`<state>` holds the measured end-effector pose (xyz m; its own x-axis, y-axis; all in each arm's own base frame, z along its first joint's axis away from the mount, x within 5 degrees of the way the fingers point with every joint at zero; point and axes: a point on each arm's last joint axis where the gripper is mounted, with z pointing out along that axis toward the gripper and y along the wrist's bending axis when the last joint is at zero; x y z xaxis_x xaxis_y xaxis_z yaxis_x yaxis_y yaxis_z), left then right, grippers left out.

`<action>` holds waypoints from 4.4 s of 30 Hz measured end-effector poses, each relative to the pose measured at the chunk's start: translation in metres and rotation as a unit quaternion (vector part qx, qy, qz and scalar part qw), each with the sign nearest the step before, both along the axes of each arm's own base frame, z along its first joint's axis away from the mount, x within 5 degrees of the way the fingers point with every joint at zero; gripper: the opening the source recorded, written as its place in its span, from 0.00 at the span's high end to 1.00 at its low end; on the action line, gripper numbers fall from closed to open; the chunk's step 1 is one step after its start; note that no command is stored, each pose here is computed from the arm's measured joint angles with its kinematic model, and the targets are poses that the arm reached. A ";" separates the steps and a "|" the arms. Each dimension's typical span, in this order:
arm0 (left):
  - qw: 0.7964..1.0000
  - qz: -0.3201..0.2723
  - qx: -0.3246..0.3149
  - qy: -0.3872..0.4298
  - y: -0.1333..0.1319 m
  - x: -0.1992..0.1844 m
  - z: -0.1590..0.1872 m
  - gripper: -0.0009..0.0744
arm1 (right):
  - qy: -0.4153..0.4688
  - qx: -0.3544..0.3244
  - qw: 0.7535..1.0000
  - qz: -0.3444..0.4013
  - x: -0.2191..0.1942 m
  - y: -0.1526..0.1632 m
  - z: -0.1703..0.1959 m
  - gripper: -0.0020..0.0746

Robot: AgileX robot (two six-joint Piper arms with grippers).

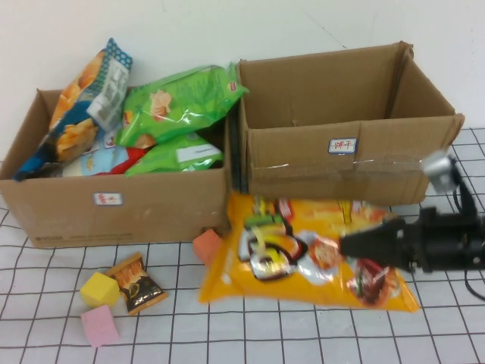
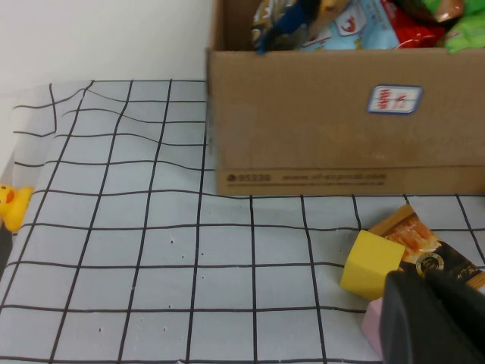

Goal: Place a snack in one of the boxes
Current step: Pick up the potato chip, then place the potato chip in the potato chip box, then pick up the biscuit

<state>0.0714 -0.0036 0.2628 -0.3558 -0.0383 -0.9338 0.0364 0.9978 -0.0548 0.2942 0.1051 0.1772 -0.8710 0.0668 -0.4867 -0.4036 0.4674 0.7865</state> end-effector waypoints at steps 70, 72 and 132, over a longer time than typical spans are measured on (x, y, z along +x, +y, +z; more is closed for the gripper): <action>1.000 0.000 -0.011 0.012 -0.001 -0.001 -0.002 0.99 | -0.373 -0.171 0.909 0.069 0.115 0.150 0.173 0.24; 0.999 -0.002 -0.026 0.020 -0.002 -0.001 -0.003 0.99 | -0.362 -0.181 0.911 0.077 0.112 0.147 0.174 0.30; 0.900 -0.203 0.184 0.340 -0.117 0.233 -0.107 0.23 | -0.248 -0.471 0.845 0.044 -0.119 -0.021 0.158 0.96</action>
<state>0.3042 -0.1205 0.1557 -0.7641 0.4912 -0.4182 0.4850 0.8648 0.1295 0.1752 0.0843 0.3353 -0.5261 -0.6085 -0.5941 -0.6401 0.7433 -0.1944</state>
